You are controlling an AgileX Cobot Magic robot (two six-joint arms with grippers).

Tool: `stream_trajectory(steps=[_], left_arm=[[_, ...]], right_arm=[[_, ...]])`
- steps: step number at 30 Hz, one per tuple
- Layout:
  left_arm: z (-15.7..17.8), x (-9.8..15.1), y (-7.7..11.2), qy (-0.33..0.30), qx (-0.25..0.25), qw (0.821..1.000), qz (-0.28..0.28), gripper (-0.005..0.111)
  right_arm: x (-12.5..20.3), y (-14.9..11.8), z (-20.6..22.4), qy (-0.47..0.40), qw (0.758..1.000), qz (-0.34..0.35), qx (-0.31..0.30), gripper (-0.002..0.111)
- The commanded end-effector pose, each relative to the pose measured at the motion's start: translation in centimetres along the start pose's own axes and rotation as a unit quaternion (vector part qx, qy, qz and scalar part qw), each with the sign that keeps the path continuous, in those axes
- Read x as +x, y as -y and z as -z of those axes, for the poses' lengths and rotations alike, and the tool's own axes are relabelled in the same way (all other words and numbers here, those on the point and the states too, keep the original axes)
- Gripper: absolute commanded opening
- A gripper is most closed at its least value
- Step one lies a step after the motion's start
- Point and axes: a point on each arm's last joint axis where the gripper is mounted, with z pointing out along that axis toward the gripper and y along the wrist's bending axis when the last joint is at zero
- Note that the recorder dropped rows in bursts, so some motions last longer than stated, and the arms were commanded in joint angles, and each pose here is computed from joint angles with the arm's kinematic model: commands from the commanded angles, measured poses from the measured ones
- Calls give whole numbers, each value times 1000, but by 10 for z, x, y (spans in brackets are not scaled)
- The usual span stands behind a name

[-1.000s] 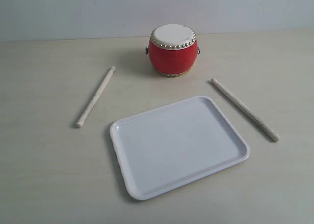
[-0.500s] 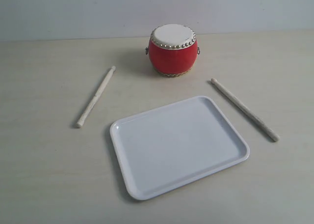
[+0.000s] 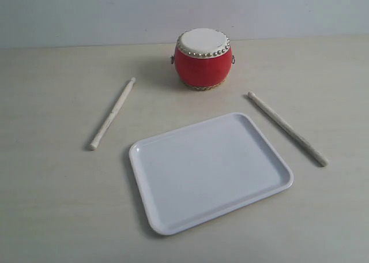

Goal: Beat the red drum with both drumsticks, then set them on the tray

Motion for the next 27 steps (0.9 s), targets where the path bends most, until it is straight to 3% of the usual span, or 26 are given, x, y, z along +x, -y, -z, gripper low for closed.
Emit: stream_trajectory(steps=[1,5,8,11,14,17,20,21,24,27], left_arm=[[2,-14,-2,76,-7,995,71,1],[10,-49,3,190,3,976,102,1],[9,-86,20,224,14,974,34,0],[-13,-123,37,196,9,980,-22,0],[-65,-145,47,90,-11,994,-63,0],[-136,-142,48,-117,-43,988,-94,0],[-194,-129,45,-317,-60,941,-105,0],[-214,-123,44,-390,-61,913,-103,0],[-253,-110,46,-504,-38,857,-103,0],[-280,-91,58,-564,-11,817,-118,0]], right_arm=[[1,0,0,2,1000,-1,3,0],[1,0,0,2,1000,-1,3,0],[1,0,0,2,1000,-1,3,0],[1,0,0,2,1000,-1,3,0],[1,0,0,2,1000,-1,3,0],[1,0,0,2,1000,-1,3,0],[1,0,0,2,1000,-1,3,0],[1,0,0,2,1000,-1,3,0],[1,0,0,2,1000,-1,3,0],[1,0,0,2,1000,-1,3,0]])
